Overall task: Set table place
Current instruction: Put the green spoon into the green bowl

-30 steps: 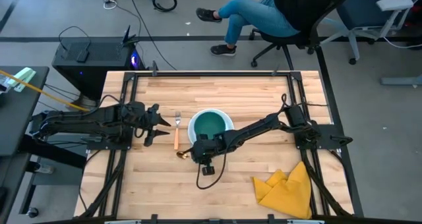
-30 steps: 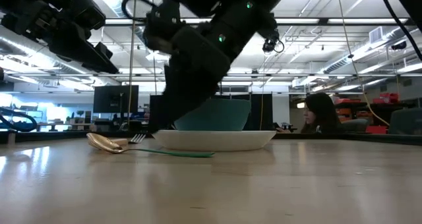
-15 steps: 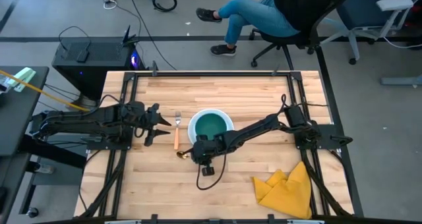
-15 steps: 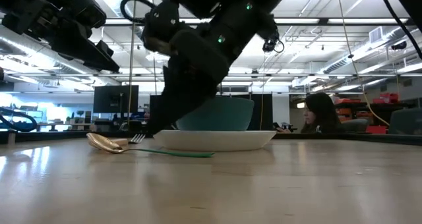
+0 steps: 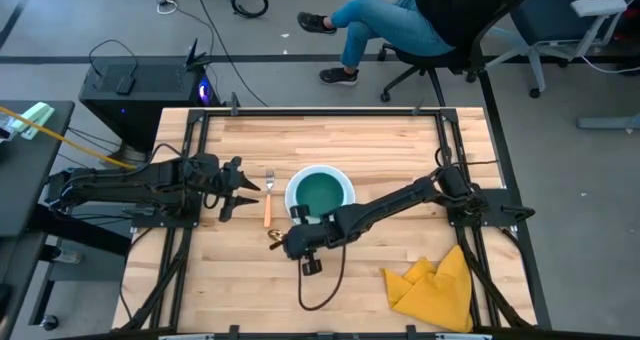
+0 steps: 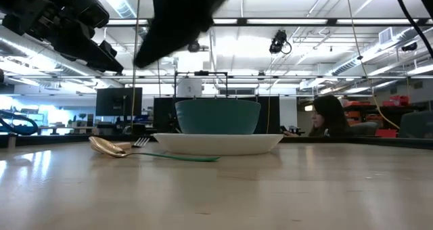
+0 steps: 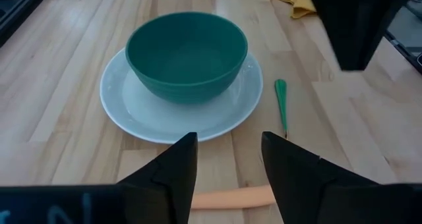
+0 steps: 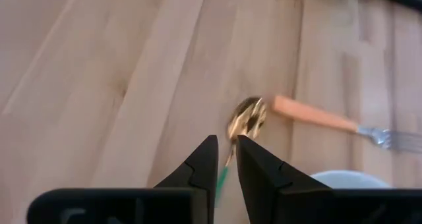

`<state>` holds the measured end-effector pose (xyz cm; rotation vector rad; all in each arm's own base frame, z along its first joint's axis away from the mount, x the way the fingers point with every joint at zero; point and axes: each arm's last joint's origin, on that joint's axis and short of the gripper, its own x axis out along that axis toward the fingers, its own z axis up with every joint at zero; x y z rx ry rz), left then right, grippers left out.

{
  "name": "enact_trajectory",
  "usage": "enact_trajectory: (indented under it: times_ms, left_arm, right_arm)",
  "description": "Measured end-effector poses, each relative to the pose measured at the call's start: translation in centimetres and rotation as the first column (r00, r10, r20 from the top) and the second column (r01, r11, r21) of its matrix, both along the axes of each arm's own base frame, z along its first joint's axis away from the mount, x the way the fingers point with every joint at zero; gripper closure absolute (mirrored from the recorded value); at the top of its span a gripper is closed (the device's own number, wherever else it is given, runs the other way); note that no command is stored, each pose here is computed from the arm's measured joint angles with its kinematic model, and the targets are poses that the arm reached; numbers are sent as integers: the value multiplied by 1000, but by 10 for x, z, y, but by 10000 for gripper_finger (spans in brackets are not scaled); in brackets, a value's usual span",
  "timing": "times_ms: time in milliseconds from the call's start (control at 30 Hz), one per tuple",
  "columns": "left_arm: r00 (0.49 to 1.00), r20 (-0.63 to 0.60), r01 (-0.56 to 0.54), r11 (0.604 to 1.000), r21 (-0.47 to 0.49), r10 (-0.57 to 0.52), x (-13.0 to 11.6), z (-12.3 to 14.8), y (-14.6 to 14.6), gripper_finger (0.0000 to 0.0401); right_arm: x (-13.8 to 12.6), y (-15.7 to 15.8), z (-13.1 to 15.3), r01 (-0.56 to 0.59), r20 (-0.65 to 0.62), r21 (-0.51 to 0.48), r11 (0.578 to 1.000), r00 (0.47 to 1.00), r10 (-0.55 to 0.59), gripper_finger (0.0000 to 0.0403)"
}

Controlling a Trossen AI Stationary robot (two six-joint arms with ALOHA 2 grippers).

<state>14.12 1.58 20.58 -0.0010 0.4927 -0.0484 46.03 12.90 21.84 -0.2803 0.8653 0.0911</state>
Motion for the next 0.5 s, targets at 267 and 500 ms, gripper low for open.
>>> enact_trajectory:
  times_ms: [267, 500]
  left_arm:
    - [1000, 0, 0, 1000, 0, 0, 0, 0, 0, 222]
    - [1000, 0, 0, 1000, 0, 0, 0, 0, 0, 221]
  right_arm:
    - [17, -8, 37, -69, 162, 27, 997, 985, 64, 339]
    - [16, -15, 51, 0, 118, 82, 997, 993, -10, 339]
